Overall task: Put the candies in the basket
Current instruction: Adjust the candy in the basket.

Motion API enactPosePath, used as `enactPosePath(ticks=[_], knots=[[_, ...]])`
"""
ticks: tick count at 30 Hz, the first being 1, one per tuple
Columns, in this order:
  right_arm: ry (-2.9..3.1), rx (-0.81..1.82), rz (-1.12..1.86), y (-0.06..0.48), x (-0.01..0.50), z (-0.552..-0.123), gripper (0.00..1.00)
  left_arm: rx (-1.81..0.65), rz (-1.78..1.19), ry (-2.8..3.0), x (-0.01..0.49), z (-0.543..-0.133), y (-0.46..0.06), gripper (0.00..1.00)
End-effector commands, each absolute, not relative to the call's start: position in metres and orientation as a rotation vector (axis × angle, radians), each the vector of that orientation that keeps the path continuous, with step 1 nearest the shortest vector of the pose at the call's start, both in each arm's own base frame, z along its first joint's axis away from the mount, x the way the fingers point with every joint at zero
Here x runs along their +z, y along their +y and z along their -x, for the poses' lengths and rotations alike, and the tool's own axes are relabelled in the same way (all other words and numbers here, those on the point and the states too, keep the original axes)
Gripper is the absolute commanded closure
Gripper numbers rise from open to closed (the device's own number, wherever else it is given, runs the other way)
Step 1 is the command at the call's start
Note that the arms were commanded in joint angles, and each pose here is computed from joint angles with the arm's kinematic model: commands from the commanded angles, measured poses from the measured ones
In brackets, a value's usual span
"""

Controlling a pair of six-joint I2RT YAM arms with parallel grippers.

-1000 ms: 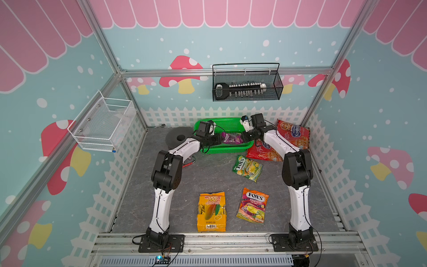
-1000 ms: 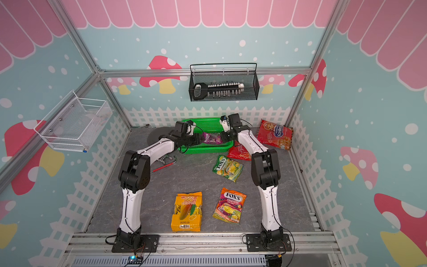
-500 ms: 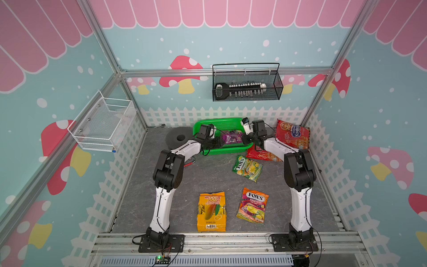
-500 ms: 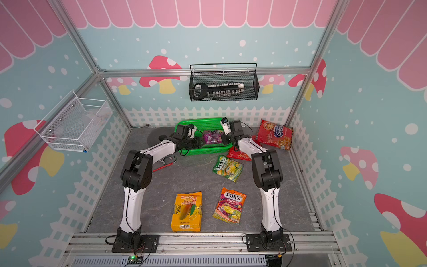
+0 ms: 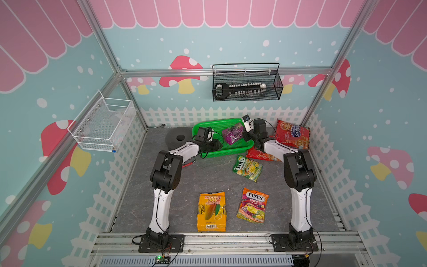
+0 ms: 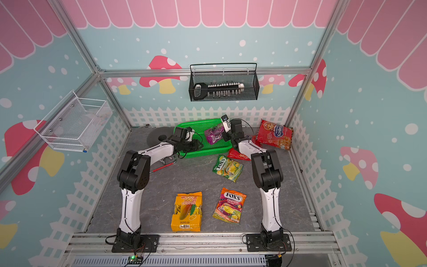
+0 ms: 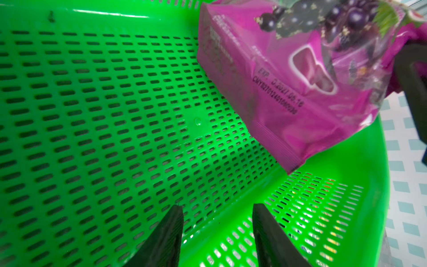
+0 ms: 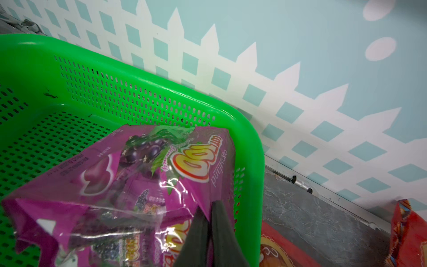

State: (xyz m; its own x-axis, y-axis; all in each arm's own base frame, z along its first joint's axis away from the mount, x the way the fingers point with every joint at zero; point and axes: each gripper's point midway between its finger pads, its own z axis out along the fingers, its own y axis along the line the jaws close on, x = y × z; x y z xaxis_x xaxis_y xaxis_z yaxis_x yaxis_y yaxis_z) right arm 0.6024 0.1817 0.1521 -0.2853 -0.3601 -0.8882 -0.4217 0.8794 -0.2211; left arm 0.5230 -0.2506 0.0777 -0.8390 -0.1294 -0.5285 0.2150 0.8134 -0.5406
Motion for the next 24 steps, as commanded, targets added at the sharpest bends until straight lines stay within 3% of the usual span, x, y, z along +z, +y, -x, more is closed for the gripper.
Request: enactPosePath(ticks=[1,8,13,19,24], knots=[[1.885,0.025,0.541,0.170,0.161,-0.606,0.82,-0.852,-0.086,2.418,0.098,-0.514,-0.251,0.47],[1.928,0.109,0.564,0.176,0.179,-0.585,0.48,-0.924,-0.050,2.400,0.105,-0.520,-0.253,0.46],[1.926,0.227,0.636,0.194,0.203,-0.574,0.39,-0.942,-0.011,2.386,0.108,-0.531,-0.254,0.46],[1.977,0.326,0.624,0.220,0.197,-0.575,0.29,-0.940,0.041,2.363,0.123,-0.534,-0.245,0.46],[2.027,0.324,0.596,0.254,0.186,-0.573,0.28,-0.939,0.112,2.356,0.137,-0.521,-0.224,0.46]])
